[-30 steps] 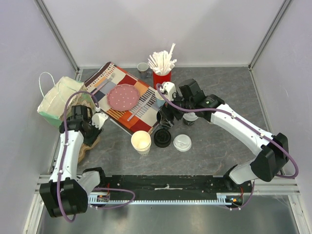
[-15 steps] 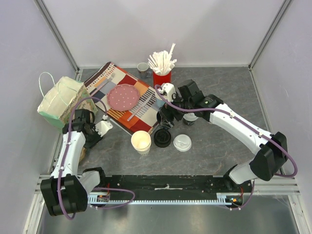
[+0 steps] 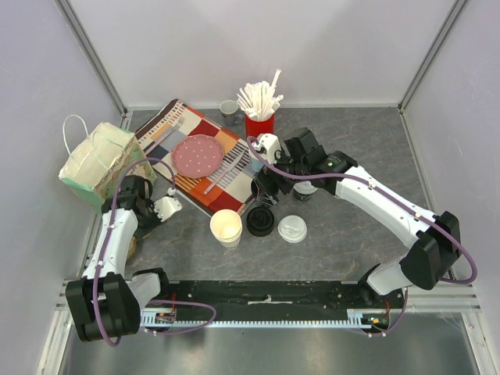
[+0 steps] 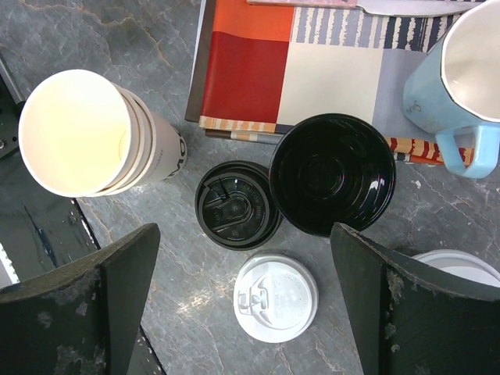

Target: Pack the takeout coffee

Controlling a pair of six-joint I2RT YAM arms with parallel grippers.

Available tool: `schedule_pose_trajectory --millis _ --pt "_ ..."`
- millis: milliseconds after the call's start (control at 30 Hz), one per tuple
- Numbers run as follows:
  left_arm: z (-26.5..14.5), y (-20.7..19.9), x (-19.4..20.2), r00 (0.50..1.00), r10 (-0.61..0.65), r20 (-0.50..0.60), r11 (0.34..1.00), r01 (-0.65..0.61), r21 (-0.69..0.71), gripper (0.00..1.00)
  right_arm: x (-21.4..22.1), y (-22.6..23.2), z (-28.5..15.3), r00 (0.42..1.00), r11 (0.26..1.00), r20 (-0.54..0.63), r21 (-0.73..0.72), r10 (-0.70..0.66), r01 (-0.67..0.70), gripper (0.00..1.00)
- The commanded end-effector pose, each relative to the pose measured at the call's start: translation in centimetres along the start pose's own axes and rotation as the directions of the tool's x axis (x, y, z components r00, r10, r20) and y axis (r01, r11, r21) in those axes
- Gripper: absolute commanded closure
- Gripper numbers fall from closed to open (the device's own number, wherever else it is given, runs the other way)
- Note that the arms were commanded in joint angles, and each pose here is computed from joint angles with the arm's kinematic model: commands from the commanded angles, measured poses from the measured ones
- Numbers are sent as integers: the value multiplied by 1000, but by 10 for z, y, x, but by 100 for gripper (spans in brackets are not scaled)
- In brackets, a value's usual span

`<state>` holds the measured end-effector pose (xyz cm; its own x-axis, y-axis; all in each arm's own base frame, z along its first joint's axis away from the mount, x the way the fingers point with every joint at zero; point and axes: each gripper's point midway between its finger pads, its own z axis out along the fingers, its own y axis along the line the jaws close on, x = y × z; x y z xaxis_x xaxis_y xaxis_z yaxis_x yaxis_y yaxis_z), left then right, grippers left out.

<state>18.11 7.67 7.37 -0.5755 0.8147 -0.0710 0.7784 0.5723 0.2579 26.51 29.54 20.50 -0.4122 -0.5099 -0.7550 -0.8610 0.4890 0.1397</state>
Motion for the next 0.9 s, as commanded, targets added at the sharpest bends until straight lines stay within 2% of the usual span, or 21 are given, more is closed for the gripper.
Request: schedule_pose_trajectory --millis 0,100,200,533,867 --pt "0 8 0 998 69 4 997 -69 -17 66 -14 0 -1 999 1000 25 8 -20 20 2" --pt "0 4 -1 997 82 11 997 -82 -2 65 -14 0 0 1000 1000 24 6 -21 21 2" --pt "3 1 -1 995 93 18 996 -93 13 70 -14 1 1 1000 1000 21 3 -22 22 2" --pt "-11 7 -8 993 102 53 995 -101 -20 97 -17 4 -2 999 1000 28 1 -26 26 2" --pt "-31 19 -23 990 73 124 996 -66 -60 98 -18 6 -2 999 999 27 -1 -33 33 2"
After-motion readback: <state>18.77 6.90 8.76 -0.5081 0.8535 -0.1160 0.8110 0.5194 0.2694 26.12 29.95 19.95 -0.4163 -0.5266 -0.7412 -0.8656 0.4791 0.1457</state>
